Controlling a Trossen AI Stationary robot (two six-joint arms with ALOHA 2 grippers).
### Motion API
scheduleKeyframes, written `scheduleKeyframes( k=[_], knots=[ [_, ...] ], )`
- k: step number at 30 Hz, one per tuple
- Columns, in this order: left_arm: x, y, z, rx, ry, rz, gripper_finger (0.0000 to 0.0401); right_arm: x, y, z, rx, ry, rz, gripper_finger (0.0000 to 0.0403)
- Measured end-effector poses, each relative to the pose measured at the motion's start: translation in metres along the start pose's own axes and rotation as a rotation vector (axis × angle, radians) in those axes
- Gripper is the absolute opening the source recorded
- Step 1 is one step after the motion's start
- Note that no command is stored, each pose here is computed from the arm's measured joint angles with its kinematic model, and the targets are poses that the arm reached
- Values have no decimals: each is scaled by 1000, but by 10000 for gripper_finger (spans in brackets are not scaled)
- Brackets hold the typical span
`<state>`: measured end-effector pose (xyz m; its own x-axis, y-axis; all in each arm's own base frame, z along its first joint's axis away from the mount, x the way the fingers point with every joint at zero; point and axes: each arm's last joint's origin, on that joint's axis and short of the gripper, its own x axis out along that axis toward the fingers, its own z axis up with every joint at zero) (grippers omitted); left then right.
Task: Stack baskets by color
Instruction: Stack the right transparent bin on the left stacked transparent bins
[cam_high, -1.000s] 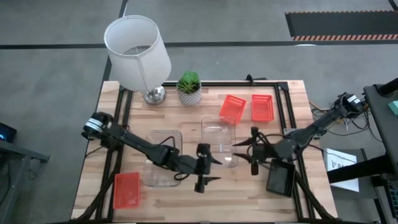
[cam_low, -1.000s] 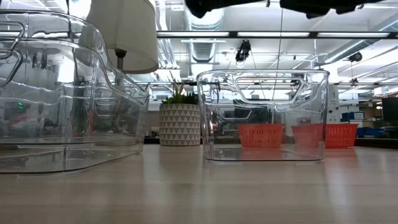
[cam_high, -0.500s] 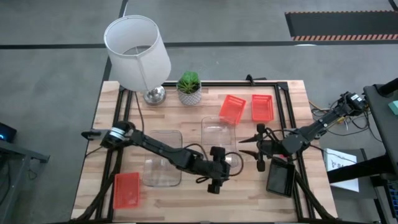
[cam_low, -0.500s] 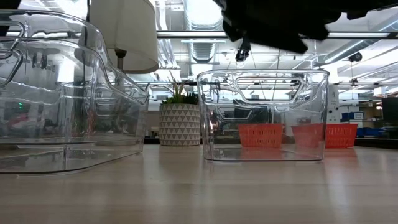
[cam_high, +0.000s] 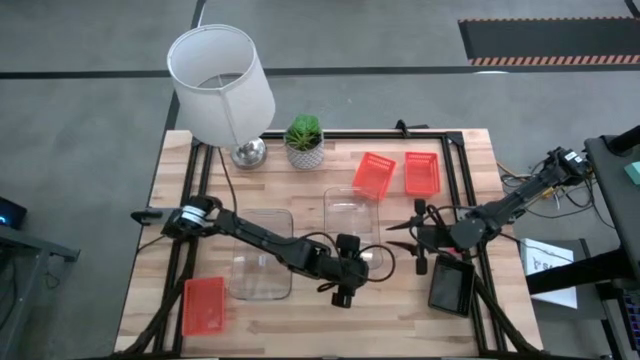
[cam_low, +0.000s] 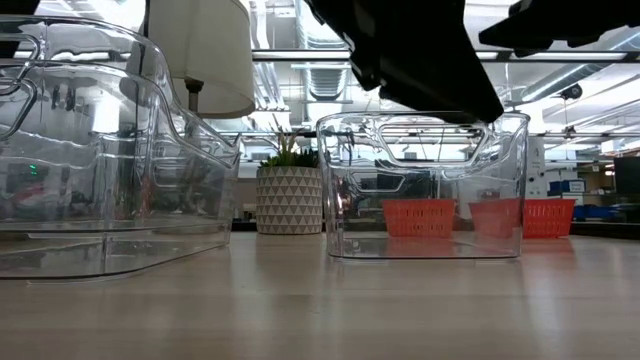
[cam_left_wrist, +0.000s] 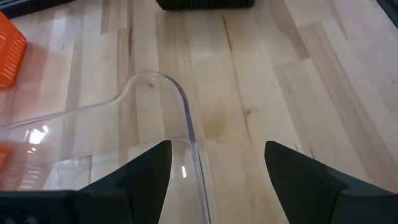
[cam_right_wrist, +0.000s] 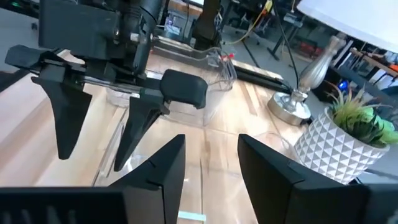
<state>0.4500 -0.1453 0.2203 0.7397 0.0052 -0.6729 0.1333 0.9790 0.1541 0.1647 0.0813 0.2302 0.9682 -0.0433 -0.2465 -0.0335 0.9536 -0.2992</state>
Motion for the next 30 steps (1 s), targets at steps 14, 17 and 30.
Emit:
scheduleKeyframes(
  k=[14, 17, 30],
  knots=[
    [6, 6, -6, -5, 18, 11, 241, -5, -3, 0, 22, 8, 2, 135],
    [6, 5, -6, -1, 20, 11, 231, -5, -3, -1, 23, 11, 3, 137],
    [6, 5, -6, 0, 21, 6, 115, -4, -1, -2, 26, 15, 28, 130]
  ],
)
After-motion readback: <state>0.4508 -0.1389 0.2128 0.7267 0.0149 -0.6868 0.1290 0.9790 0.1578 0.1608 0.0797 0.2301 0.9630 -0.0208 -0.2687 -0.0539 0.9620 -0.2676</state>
